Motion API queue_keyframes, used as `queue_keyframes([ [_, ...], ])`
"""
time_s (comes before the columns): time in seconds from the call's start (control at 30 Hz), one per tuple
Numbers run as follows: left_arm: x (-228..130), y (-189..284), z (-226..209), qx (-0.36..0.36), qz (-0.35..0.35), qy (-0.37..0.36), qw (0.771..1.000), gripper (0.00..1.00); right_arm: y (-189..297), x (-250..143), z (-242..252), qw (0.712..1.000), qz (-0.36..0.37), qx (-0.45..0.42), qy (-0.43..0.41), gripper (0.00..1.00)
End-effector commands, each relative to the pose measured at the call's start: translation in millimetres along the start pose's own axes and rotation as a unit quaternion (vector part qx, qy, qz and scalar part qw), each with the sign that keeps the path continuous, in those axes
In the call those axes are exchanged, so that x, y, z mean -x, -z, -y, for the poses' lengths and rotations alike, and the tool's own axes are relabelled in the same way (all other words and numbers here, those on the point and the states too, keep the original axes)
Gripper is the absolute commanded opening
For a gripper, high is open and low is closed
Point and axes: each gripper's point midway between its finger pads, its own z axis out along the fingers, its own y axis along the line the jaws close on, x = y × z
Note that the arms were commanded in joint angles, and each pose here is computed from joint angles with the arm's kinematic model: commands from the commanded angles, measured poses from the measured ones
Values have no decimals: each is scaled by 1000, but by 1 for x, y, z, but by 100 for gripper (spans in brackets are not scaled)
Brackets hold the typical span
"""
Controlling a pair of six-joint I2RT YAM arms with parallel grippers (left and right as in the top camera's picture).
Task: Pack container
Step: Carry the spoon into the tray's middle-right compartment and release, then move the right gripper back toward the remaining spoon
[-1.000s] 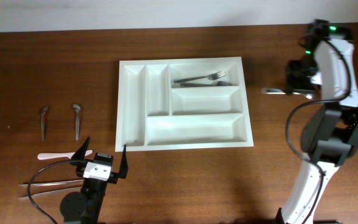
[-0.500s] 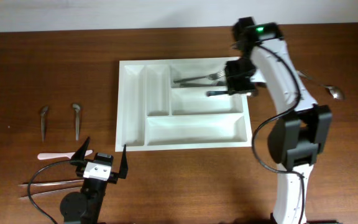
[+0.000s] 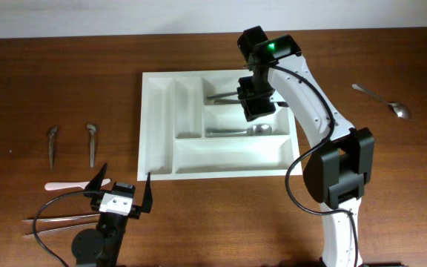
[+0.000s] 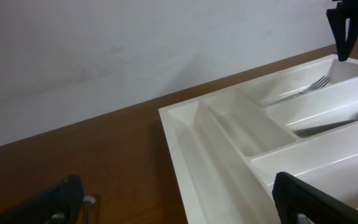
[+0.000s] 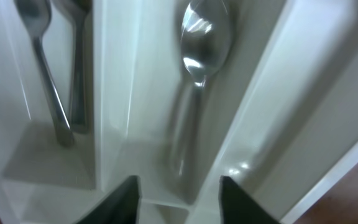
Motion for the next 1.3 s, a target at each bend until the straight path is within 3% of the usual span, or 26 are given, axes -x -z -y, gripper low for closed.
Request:
queue_keyframes([
  [0.0, -2, 0, 1, -4, 0, -4, 1000, 99, 14, 10, -5, 1000, 13, 19, -10, 54],
  [0.13, -2, 0, 1, -4, 0, -4, 1000, 99, 16, 28, -7, 999, 28, 22, -5, 70],
  [0.27, -2, 0, 1, -4, 0, -4, 1000, 99, 21, 64, -10, 997, 70, 25, 7, 98],
  [0.5, -2, 0, 1, -4, 0, -4, 1000, 99, 39, 167, -7, 990, 132, 34, -39, 99],
  [0.8, -2, 0, 1, -4, 0, -4, 1000, 99, 69, 290, -18, 971, 142, 140, -133, 99],
  [1.0, -2, 0, 1, -4, 0, -4, 1000, 99, 95, 335, -40, 960, 166, 214, 65, 99],
  [1.1, -2, 0, 1, -4, 0, -4, 1000, 99, 96, 346, -31, 953, 182, 196, 142, 99],
  [1.13, -2, 0, 1, -4, 0, -4, 1000, 99, 95, 348, -26, 953, 181, 187, 155, 96],
  [1.17, -2, 0, 1, -4, 0, -4, 1000, 99, 92, 349, -20, 957, 173, 180, 149, 84],
  [1.23, -2, 0, 1, -4, 0, -4, 1000, 99, 94, 350, -19, 957, 165, 189, 147, 56],
  [1.27, -2, 0, 1, -4, 0, -4, 1000, 99, 96, 354, -21, 955, 171, 193, 146, 36],
])
